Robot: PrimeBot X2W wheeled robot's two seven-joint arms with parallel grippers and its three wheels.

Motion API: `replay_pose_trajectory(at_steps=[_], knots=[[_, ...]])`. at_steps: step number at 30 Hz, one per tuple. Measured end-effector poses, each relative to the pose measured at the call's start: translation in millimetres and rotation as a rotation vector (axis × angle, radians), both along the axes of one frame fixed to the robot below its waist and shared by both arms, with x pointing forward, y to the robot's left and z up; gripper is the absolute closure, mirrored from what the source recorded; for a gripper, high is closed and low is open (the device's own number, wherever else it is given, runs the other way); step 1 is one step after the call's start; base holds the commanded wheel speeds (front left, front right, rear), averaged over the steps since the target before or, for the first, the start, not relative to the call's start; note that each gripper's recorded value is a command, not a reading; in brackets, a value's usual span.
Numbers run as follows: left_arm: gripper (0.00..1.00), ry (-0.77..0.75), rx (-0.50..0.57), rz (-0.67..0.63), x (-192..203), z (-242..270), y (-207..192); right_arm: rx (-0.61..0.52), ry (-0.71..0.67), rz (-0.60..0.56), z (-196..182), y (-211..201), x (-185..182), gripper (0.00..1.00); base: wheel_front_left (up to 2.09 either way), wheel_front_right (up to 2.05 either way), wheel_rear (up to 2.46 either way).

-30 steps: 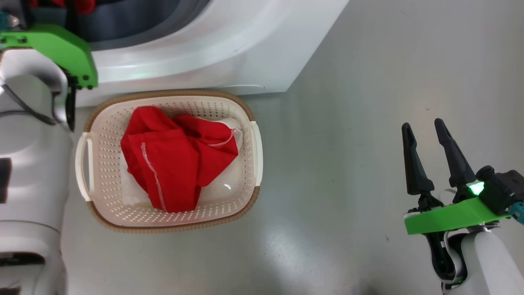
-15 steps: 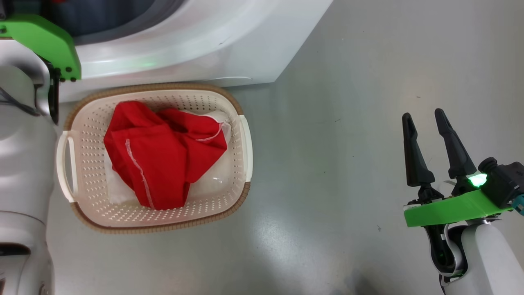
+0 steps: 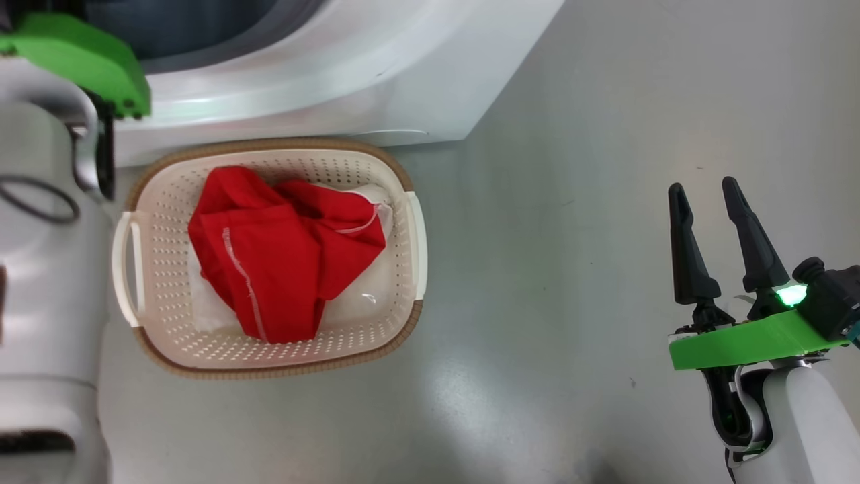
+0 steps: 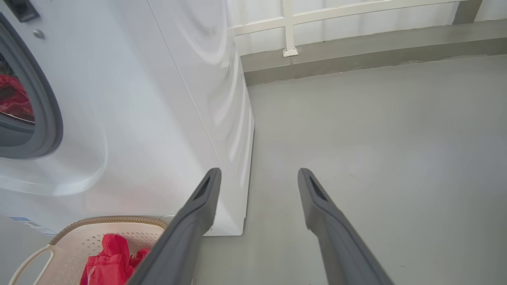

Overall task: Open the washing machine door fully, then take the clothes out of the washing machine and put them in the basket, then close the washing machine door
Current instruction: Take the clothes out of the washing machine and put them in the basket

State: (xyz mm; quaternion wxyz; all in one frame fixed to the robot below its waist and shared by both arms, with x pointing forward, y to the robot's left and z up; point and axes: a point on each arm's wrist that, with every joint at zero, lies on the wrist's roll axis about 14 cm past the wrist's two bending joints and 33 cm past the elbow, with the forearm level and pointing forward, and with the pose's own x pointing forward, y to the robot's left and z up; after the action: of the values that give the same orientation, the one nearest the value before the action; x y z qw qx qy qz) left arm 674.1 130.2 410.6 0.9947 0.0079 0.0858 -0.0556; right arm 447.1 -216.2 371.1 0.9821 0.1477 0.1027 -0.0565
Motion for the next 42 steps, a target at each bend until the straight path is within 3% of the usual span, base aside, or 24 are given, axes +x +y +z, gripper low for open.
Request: replay_pose_trajectory(at_steps=[21, 42], knots=[[1.0, -0.271, -0.113, 0.082, -67.6, 60.3, 23.3, 0.014, -0.044, 0.029, 12.3, 12.7, 9.8, 0.0, 0.0, 0.0, 0.0], [1.0, -0.586, -0.144, 0.09, -142.2, 154.4, 38.4, 0.008, -0.043, 0.052, 14.2, 19.8, 6.4, 0.0, 0.0, 0.0, 0.0]])
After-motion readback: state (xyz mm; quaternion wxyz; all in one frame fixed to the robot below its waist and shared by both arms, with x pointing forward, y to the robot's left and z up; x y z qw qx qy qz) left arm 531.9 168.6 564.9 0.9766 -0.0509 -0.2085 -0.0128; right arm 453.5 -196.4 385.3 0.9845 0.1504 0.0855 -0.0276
